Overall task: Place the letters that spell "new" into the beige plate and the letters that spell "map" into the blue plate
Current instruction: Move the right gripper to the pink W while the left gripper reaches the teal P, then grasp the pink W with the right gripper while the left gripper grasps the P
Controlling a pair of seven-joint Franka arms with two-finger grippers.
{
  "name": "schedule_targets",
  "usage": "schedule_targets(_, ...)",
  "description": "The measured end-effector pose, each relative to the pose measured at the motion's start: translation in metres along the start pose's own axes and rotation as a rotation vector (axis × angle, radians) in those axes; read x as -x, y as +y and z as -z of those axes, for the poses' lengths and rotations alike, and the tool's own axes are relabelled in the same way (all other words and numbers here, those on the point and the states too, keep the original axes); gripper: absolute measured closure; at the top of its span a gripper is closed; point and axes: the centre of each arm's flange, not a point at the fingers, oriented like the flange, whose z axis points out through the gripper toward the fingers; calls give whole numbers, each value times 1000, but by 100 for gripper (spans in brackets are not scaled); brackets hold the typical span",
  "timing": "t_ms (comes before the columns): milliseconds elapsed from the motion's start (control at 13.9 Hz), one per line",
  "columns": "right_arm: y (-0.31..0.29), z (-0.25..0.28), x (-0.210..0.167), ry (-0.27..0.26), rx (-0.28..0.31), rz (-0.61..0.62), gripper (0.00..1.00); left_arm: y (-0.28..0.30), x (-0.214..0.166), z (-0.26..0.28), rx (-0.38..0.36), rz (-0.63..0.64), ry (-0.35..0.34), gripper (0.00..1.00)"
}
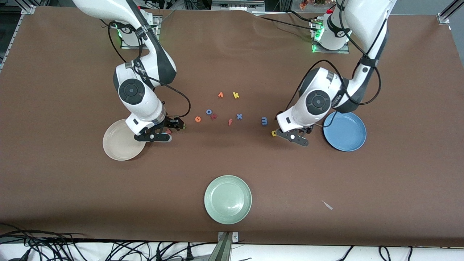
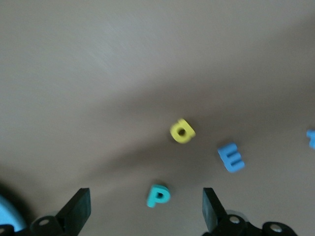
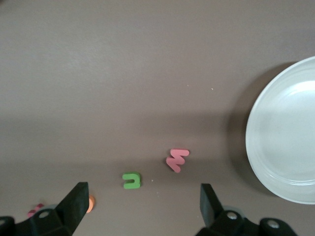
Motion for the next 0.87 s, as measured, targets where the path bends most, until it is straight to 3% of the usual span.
schedule_targets(289, 31, -33, 6, 30, 0, -45, 0, 13, 32, -47, 2, -24, 16, 2)
schedule_targets(649, 57, -53, 1, 8, -36, -147, 0, 9, 47, -64, -1, -20, -5, 11)
schedule_targets(794, 57, -65, 0, 17, -47, -162, 0, 8, 49, -66, -1, -19, 1, 29)
schedule_targets(866, 57, -73, -1, 21, -48, -166, 0, 8, 49, -68, 0, -19, 3, 29)
